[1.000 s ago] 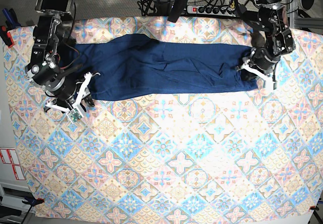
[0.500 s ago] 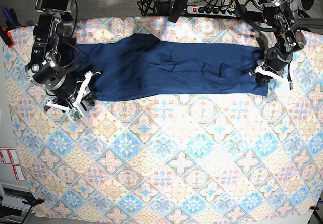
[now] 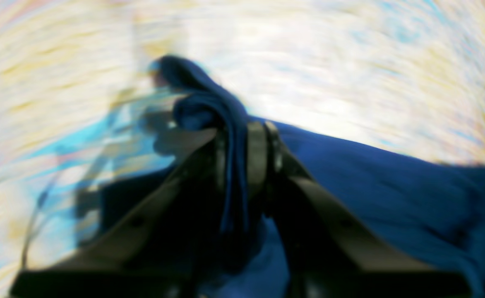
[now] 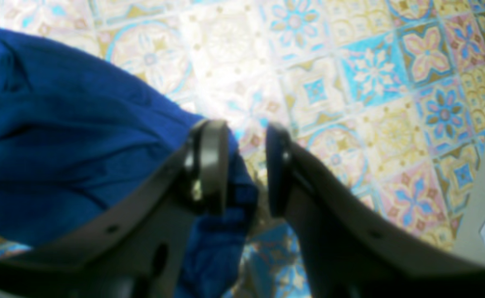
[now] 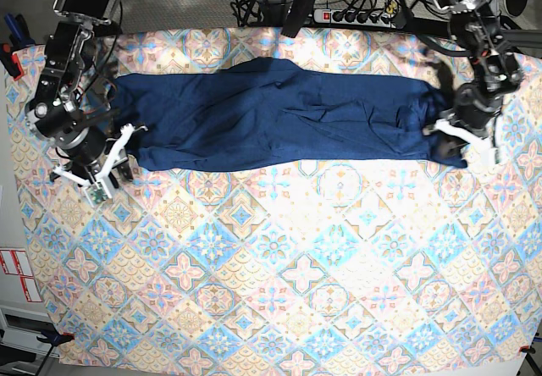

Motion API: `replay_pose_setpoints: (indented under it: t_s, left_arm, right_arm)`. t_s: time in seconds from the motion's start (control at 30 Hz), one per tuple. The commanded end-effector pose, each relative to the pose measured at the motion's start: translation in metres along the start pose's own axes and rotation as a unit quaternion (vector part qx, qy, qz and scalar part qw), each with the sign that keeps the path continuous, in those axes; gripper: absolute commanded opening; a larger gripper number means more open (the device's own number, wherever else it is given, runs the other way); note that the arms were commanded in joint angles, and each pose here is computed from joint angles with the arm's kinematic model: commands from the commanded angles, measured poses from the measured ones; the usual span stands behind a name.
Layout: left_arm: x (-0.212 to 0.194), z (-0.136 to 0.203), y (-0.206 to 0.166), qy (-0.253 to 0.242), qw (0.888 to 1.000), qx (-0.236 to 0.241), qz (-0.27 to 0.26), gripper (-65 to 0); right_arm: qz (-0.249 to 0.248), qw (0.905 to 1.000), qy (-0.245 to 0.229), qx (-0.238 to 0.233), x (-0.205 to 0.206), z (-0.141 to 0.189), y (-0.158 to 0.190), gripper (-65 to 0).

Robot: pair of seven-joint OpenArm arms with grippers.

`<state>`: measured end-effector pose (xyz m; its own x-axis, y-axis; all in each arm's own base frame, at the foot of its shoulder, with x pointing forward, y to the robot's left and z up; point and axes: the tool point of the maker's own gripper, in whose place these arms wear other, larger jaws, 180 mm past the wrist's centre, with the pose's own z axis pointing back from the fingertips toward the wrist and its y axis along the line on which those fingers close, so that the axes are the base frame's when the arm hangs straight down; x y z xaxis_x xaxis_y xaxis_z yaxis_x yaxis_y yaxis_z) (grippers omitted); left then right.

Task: Fold the T-shirt properly
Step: 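Lift the band's end with the left gripper and pull it toward the right gripper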

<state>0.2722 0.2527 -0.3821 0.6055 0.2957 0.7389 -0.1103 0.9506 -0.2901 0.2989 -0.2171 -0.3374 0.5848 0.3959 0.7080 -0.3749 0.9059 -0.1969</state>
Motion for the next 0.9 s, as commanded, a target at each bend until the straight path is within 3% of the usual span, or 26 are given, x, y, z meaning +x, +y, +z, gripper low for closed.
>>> replay_pose_setpoints:
  t_s: [0.0,0.2,0.4,0.67,0.87]
  left_arm:
    - [0.017,-0.001,-0.027,-0.031,0.999,-0.034,-0.016,-65.0]
    - [0.009,-0.011,-0.124,-0.026,0.989,-0.142,-0.045,-65.0]
    - [-0.004,0.001,-0.210,-0.018,0.966,-0.243,-0.085,-65.0]
    - [-0.025,0.007,-0.245,0.006,0.952,-0.289,-0.104,-65.0]
    - [-0.035,0.009,-0.230,0.022,0.954,-0.276,-0.112,-65.0]
  right_arm:
    - [0.003,0.9997,-0.020,-0.017,0.011,0.006,-0.013,-49.3]
    - [-0.001,0.9995,-0.018,-0.025,0.009,0.009,-0.019,-49.3]
    - [-0.012,0.9991,-0.010,-0.038,-0.001,0.013,-0.028,-49.3]
    - [-0.013,0.9990,-0.011,-0.042,0.000,0.014,-0.031,-49.3]
    - [-0.014,0.9989,-0.012,-0.042,0.001,0.014,-0.031,-49.3]
